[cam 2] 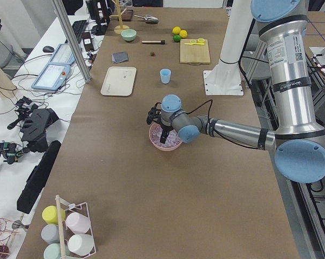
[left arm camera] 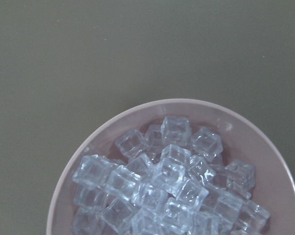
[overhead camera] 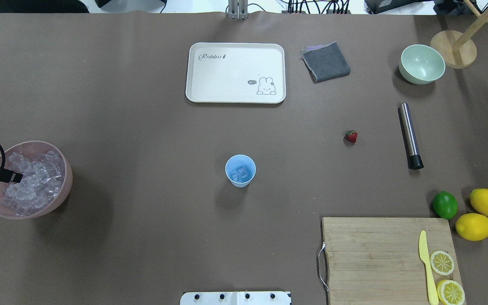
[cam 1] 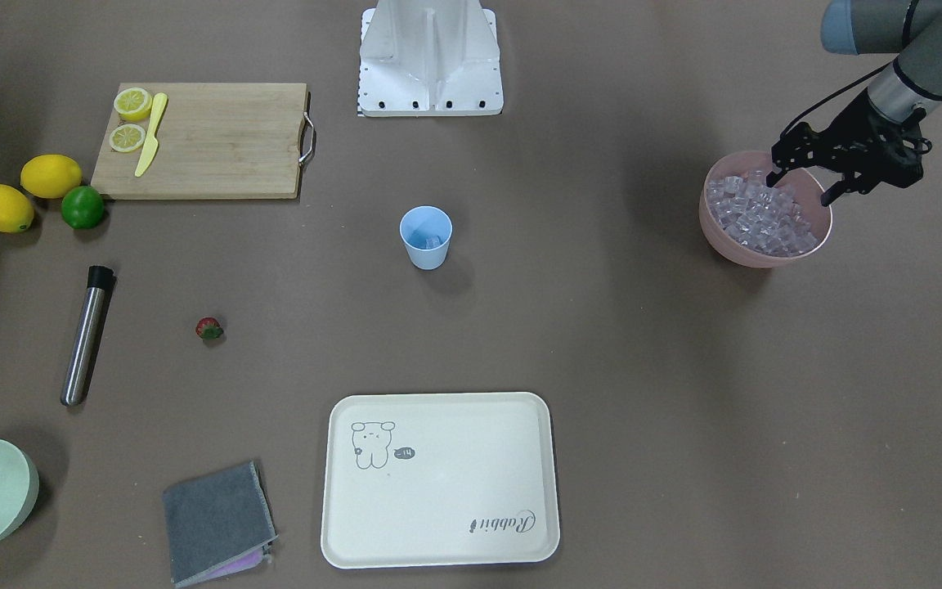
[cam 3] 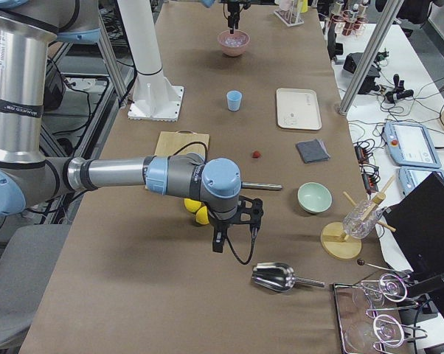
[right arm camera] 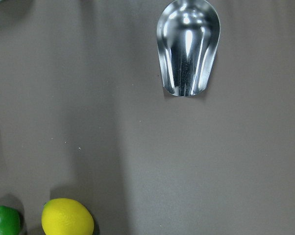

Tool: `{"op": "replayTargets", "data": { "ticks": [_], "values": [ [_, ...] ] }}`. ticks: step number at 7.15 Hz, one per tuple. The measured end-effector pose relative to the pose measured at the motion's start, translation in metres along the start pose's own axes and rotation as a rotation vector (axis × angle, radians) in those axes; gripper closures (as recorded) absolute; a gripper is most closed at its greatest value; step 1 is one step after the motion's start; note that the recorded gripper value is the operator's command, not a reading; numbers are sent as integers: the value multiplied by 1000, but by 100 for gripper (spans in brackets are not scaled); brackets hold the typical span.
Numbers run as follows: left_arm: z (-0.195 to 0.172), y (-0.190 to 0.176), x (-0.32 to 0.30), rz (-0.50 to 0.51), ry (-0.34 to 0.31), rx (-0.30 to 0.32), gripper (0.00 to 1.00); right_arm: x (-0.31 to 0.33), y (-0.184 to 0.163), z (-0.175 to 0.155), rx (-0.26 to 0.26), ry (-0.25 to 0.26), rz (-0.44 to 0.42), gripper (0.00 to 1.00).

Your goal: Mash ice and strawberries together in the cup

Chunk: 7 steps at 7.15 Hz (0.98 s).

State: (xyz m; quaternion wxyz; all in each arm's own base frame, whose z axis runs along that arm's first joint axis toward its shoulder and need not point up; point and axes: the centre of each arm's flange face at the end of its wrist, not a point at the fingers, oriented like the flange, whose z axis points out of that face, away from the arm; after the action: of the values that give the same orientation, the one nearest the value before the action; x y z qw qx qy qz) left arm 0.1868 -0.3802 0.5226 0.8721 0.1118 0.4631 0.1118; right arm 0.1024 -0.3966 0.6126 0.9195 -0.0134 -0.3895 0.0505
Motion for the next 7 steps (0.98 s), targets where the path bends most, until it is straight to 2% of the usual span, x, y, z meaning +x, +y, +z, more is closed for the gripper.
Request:
{"op": "replayTargets", "data": {
  "ticks": [1,3,4,7],
  "values": [
    [0,2,-2,5,6,9,18,0,0,0,0,0,0,0],
    [2,4,0,27,22,19,21,-1,-1,-1,1,0,-1,0],
    [4,4,4,49,33,24,27,-1,-1,-1,1,0,-1,0],
    [25,14,5,94,67,19,30,-1,-1,-1,3,0,-3,0]
  ]
}}
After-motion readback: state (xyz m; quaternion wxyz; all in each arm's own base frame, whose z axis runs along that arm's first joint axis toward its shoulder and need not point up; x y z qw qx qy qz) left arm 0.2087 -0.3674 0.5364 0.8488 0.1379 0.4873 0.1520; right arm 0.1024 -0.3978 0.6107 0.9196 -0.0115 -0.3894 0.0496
